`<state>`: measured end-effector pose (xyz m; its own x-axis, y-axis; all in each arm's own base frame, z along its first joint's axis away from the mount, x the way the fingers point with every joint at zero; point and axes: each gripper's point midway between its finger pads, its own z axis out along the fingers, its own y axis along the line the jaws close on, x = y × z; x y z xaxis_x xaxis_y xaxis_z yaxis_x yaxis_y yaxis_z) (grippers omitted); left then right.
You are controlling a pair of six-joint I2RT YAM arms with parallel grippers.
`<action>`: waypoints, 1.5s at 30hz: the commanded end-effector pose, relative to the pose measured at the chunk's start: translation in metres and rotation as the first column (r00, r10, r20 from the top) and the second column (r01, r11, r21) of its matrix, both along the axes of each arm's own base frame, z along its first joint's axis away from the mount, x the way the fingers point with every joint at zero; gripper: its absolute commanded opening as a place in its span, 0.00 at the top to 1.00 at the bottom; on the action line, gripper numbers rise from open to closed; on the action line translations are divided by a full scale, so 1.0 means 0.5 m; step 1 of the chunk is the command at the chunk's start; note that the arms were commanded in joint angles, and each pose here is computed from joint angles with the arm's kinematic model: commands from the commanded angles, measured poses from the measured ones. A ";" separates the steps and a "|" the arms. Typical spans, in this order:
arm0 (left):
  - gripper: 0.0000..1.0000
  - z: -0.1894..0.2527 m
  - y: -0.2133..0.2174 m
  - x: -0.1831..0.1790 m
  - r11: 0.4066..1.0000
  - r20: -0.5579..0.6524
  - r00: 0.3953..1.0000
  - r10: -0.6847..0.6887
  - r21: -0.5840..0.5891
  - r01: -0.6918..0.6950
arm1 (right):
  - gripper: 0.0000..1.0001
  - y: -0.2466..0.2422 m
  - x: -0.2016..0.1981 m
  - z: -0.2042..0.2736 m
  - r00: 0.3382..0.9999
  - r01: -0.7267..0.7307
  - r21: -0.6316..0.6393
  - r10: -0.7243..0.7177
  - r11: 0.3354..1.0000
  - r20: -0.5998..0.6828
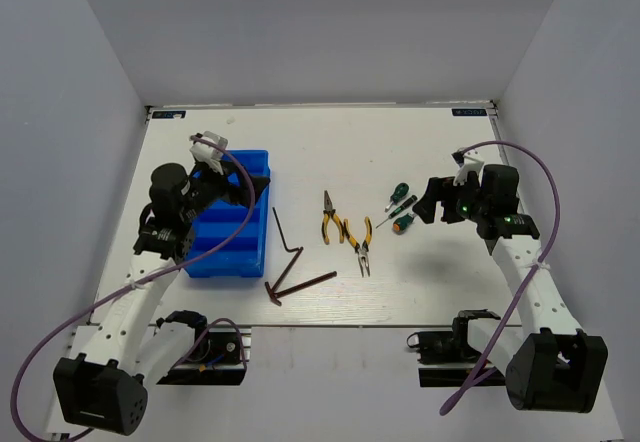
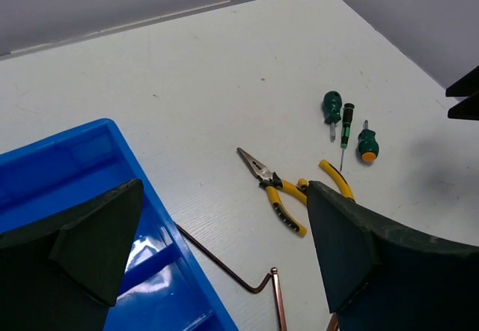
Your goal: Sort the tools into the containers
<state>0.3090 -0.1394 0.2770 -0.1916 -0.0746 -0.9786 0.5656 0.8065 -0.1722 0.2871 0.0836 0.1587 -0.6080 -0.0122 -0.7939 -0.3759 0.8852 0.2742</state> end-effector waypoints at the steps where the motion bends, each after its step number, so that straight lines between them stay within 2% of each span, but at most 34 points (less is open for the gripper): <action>1: 0.00 0.007 -0.016 -0.009 0.998 0.005 0.999 -0.052 -0.020 0.052 | 0.09 0.009 0.009 0.019 0.999 -0.014 0.024 0.013 1.000 0.041; 11: 0.00 0.002 -0.019 -0.008 0.998 -0.004 0.998 -0.062 -0.020 0.061 | 0.09 0.001 0.006 0.016 0.999 -0.013 0.041 0.011 0.999 0.038; 12: 0.03 -0.005 -0.020 -0.005 0.998 -0.015 0.998 -0.061 -0.019 0.061 | 0.09 0.000 0.007 0.020 0.999 -0.011 0.040 0.009 0.999 0.047; 13: 0.09 -0.005 -0.020 0.000 0.998 -0.012 0.998 -0.062 -0.019 0.061 | 0.09 0.000 0.006 0.017 0.998 -0.035 0.020 0.034 0.999 0.058; 14: 0.21 -0.007 -0.025 0.002 0.997 -0.019 0.997 -0.071 -0.028 0.071 | 0.09 0.002 0.001 0.014 0.994 -0.079 -0.009 0.079 0.997 0.073; 15: 0.59 -0.016 -0.025 0.006 0.997 -0.033 0.997 -0.071 -0.026 0.070 | 0.09 0.008 -0.007 0.014 0.989 -0.118 -0.015 0.119 0.993 0.084; 16: 0.76 -0.028 -0.029 0.022 0.997 -0.066 0.995 -0.070 -0.031 0.068 | 0.25 0.023 -0.022 0.006 0.980 -0.179 -0.003 0.178 0.984 0.083; 17: 0.89 -0.045 -0.030 0.028 0.997 -0.111 0.991 -0.069 -0.026 0.067 | 0.55 0.024 -0.030 0.000 0.969 -0.225 -0.036 0.227 0.974 0.097; 18: 1.00 -0.055 -0.040 0.033 0.997 -0.145 0.986 -0.080 -0.022 0.078 | 0.95 0.023 -0.033 -0.004 0.970 -0.225 -0.038 0.227 0.974 0.086; 19: 1.00 -0.042 -0.044 0.047 0.997 -0.158 0.984 -0.079 -0.028 0.076 | 1.00 0.020 -0.032 -0.006 0.973 -0.216 -0.038 0.219 0.976 0.078; 20: 1.00 -0.068 -0.053 0.062 0.996 -0.208 0.974 -0.086 -0.022 0.084 | 1.00 0.020 -0.031 -0.001 0.972 -0.216 -0.038 0.218 0.976 0.085; 21: 1.00 -0.056 -0.057 0.074 0.996 -0.219 0.972 -0.085 -0.028 0.081 | 1.00 0.021 -0.030 0.001 0.972 -0.215 -0.039 0.218 0.976 0.089; 22: 0.96 -0.058 -0.066 0.082 0.996 -0.231 0.969 -0.087 -0.023 0.084 | 0.61 0.015 -0.027 -0.003 0.976 -0.199 -0.049 0.202 0.979 0.076; 23: 0.89 -0.061 -0.070 0.093 0.997 -0.245 0.966 -0.077 -0.014 0.076 | 0.31 0.014 -0.026 -0.001 0.977 -0.197 -0.052 0.200 0.979 0.078; 24: 0.83 -0.073 -0.080 0.112 0.997 -0.287 0.955 -0.072 -0.003 0.075 | 0.18 0.013 -0.025 0.000 0.978 -0.193 -0.053 0.196 0.980 0.073; 26: 0.59 -0.100 -0.109 0.124 0.995 -0.340 0.937 -0.085 0.025 0.099 | 0.18 0.007 -0.021 -0.002 0.982 -0.178 -0.062 0.181 0.982 0.057; 27: 0.53 -0.087 -0.125 0.142 0.993 -0.334 0.938 -0.092 0.043 0.113 | 0.34 0.005 -0.020 -0.004 0.985 -0.167 -0.057 0.170 0.984 0.044; 28: 0.43 -0.168 -0.143 0.144 0.985 -0.452 0.886 -0.098 0.083 0.152 | 0.45 0.001 -0.017 -0.008 0.987 -0.155 -0.066 0.157 0.986 0.034; 29: 0.40 -0.196 -0.159 0.146 0.977 -0.490 0.866 -0.100 0.114 0.178 | 0.55 -0.003 -0.018 -0.010 0.989 -0.146 -0.073 0.149 0.987 0.026; 30: 0.39 -0.199 -0.195 0.146 0.960 -0.487 0.863 -0.134 0.153 0.235 | 0.70 -0.006 -0.013 -0.007 0.990 -0.139 -0.079 0.142 0.987 0.025; 32: 0.39 -0.269 -0.217 0.129 0.934 -0.567 0.816 -0.115 0.217 0.283 | 0.70 -0.008 -0.014 -0.008 0.991 -0.135 -0.082 0.136 0.988 0.009; 34: 0.40 -0.306 -0.236 0.087 0.904 -0.616 0.785 -0.069 0.294 0.310 | 0.56 -0.015 -0.012 -0.008 0.993 -0.118 -0.095 0.119 0.988 0.008; 35: 0.44 -0.318 -0.223 0.091 0.888 -0.605 0.796 0.009 0.371 0.272 | 0.54 -0.019 -0.010 -0.008 0.994 -0.111 -0.101 0.113 0.989 0.008; 36: 0.46 -0.336 -0.223 0.078 0.877 -0.622 0.782 0.045 0.400 0.267 | 0.54 -0.019 -0.009 -0.005 0.994 -0.109 -0.101 0.111 0.989 0.010; 38: 0.53 -0.350 -0.232 0.052 0.871 -0.640 0.763 0.093 0.424 0.249 | 0.49 -0.017 -0.011 -0.008 0.993 -0.115 -0.100 0.116 0.988 0.003; 41: 0.65 -0.370 -0.250 0.037 0.869 -0.647 0.749 0.141 0.444 0.219 | 0.48 -0.011 -0.013 -0.009 0.991 -0.132 -0.088 0.131 0.987 -0.015; 44: 0.64 -0.392 -0.268 0.022 0.852 -0.649 0.741 0.173 0.476 0.219 | 0.48 -0.010 -0.015 -0.014 0.990 -0.138 -0.081 0.135 0.987 -0.038; 45: 0.55 -0.393 -0.276 0.025 0.848 -0.643 0.746 0.174 0.483 0.219 | 0.48 -0.011 -0.015 -0.011 0.990 -0.137 -0.084 0.135 0.987 -0.032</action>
